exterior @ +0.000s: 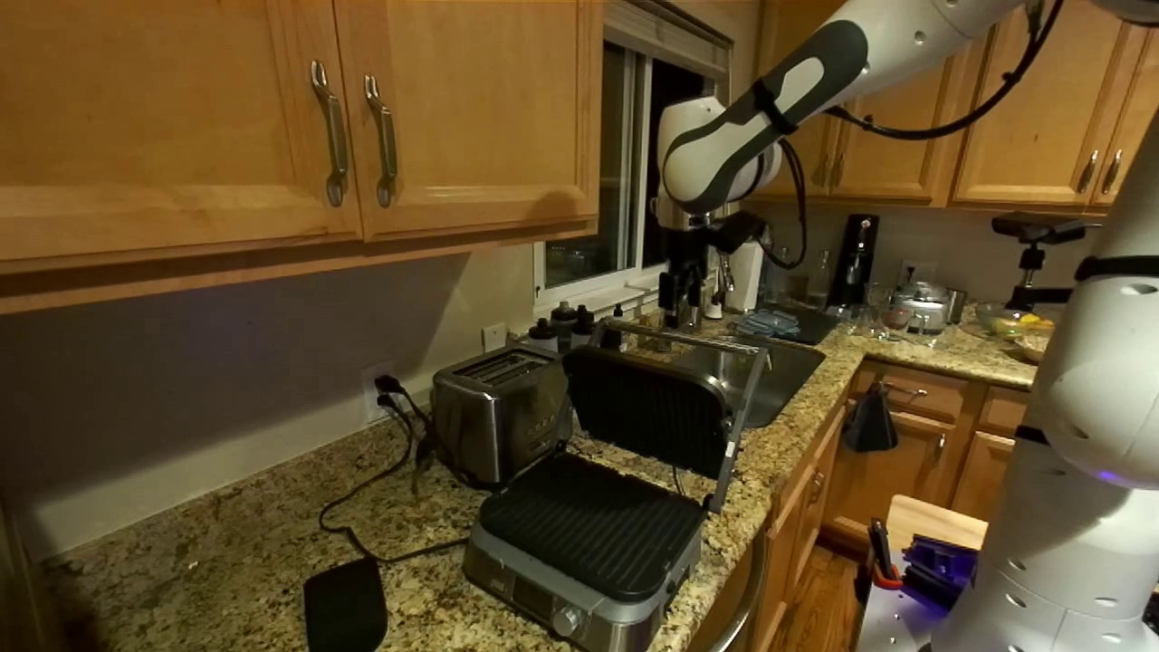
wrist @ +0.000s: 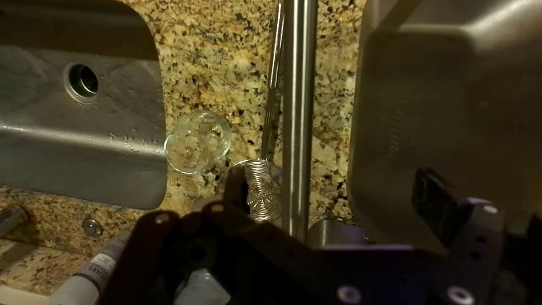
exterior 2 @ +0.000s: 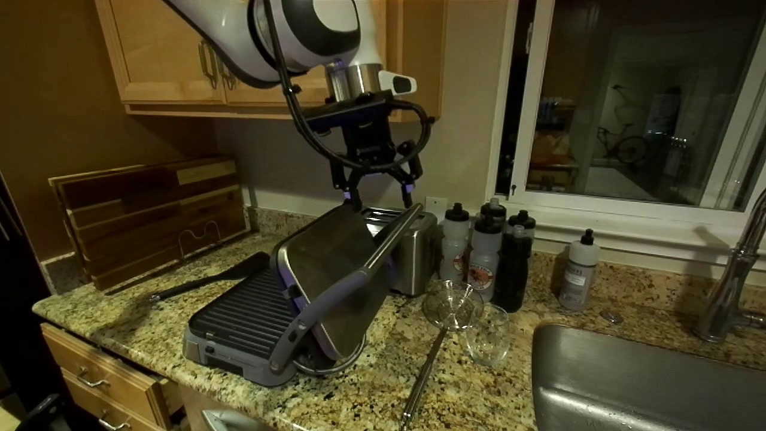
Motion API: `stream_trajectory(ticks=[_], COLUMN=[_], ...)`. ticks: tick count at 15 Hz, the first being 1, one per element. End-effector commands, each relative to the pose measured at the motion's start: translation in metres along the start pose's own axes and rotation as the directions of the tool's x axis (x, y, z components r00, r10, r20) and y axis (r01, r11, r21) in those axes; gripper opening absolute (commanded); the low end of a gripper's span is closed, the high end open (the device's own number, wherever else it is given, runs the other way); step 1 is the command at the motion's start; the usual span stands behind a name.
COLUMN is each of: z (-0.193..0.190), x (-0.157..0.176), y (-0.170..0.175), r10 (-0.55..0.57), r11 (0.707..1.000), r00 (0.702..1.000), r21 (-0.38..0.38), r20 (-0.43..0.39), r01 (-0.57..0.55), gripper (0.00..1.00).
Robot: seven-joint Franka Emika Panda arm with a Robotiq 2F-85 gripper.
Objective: Close the griddle
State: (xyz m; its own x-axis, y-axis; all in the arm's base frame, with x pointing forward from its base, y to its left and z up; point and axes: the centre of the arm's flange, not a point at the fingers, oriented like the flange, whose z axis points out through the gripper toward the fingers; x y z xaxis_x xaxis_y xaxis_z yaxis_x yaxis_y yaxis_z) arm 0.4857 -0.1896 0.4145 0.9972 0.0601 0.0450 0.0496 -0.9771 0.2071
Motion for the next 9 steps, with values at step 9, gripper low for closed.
stream_trajectory(ticks=[9], z=[0.065], x=[0.026], y=[0.034], r10=[0.005], r11=[0.993], r00=[1.000], r21=[0.116], r20=[0.020], r01=[-0.007], gripper=[1.00])
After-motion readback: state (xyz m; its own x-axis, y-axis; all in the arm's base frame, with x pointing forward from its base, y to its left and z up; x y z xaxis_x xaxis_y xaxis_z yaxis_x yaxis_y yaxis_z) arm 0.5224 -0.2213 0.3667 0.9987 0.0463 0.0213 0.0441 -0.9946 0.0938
